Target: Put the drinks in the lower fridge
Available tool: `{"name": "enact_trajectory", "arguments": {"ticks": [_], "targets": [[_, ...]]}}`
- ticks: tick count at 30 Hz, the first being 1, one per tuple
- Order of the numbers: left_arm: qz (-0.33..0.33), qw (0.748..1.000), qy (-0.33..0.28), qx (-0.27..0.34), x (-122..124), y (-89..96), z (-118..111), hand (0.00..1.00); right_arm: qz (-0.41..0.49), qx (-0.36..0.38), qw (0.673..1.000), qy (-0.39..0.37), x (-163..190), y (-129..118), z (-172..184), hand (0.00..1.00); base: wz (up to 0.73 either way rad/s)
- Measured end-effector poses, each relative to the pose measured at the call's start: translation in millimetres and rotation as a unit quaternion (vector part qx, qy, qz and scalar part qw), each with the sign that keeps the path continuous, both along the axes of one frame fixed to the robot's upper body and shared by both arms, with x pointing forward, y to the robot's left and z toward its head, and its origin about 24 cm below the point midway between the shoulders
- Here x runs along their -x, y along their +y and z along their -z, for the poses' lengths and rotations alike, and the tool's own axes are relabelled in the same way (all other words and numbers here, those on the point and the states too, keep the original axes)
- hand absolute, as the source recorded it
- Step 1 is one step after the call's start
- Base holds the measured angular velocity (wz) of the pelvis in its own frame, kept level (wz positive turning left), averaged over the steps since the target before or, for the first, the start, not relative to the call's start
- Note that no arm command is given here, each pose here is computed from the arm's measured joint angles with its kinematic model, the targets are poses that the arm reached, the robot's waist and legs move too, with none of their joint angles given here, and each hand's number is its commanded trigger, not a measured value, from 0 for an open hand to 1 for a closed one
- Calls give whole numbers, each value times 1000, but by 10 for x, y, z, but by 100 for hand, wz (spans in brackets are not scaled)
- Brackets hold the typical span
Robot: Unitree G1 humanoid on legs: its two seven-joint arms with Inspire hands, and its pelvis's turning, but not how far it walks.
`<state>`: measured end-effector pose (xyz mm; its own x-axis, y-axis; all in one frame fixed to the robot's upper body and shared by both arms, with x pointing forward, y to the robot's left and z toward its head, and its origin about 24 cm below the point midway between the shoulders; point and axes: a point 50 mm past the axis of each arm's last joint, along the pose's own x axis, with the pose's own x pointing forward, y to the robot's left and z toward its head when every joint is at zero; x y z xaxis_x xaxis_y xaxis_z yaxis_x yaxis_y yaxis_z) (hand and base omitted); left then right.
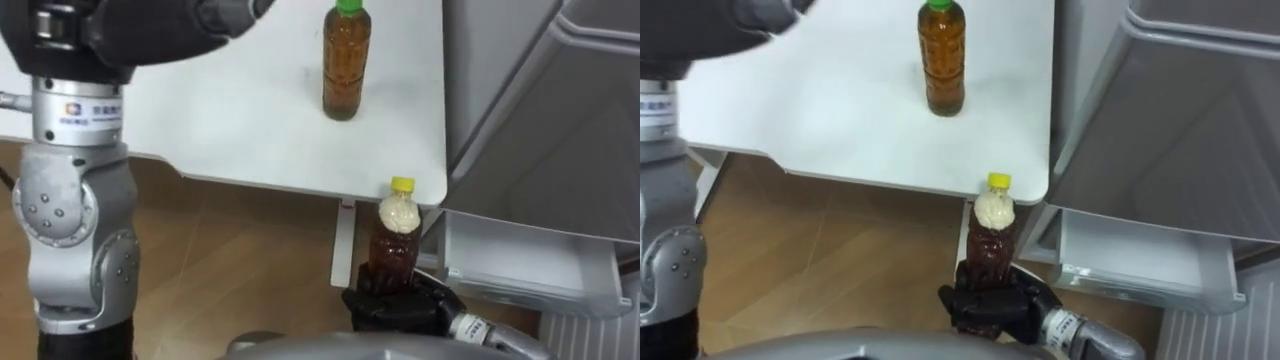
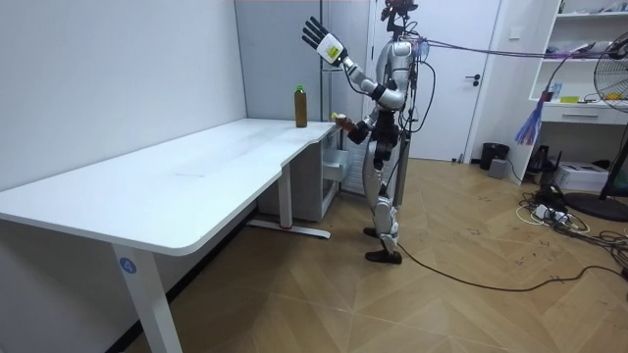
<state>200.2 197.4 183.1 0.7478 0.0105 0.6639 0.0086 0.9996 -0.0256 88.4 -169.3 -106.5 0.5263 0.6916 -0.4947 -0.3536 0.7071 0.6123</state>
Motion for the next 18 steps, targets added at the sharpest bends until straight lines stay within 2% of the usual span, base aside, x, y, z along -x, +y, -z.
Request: {"name": "enact_trajectory", "arguments": {"ticks": [6, 8, 12, 18], "targets": [[-140, 990, -13, 29, 108, 272, 13, 0, 40, 6, 999, 21, 178, -100, 30, 100, 5], [-195, 980, 12, 42, 140, 388, 136, 0, 46, 10, 998, 29, 226, -136, 38, 100, 0], [-255, 963, 68, 52, 100, 515, 386, 0, 57, 25, 998, 32, 226, -183, 44, 100, 1], [-345, 926, 134, 75, 261, 741, 702, 0, 90, 47, 994, 47, 319, -248, 68, 100, 3]]}}
